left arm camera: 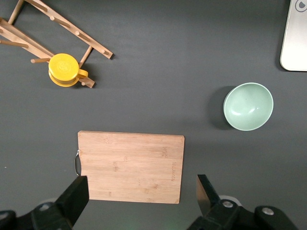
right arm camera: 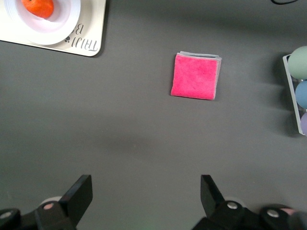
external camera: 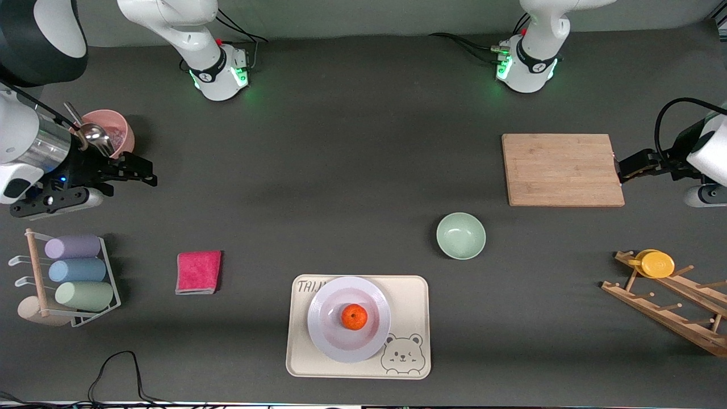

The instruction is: Place orange and plate with both arms

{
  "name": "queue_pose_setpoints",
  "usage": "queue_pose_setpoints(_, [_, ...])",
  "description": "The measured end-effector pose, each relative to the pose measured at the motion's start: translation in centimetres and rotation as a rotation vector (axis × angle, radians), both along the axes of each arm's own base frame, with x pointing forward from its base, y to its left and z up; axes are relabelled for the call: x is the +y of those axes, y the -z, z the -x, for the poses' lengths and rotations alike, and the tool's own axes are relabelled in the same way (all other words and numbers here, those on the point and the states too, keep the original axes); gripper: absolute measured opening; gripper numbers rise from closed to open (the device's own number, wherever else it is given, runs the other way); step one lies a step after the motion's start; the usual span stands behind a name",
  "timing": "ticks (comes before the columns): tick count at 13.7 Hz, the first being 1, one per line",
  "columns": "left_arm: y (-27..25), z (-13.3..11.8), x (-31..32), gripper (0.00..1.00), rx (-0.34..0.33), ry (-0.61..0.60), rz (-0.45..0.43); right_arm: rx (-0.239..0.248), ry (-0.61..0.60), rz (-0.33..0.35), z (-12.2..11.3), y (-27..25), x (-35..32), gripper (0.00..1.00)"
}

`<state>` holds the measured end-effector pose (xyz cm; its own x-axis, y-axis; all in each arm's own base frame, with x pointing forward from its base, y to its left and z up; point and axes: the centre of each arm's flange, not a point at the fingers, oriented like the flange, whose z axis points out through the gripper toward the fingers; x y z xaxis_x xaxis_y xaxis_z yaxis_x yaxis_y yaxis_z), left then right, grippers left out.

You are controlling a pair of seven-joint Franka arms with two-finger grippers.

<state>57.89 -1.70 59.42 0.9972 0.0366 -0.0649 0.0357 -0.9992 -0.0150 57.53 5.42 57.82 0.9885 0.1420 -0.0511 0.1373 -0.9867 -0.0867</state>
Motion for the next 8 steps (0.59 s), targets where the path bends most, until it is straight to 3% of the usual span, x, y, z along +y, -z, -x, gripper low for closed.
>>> queue_pose_setpoints(8, [0.1,0.0,0.0,1.0,0.001,0.0,0.0,0.013,0.046,0.036,1.0,-1.2,-3.7,1.0])
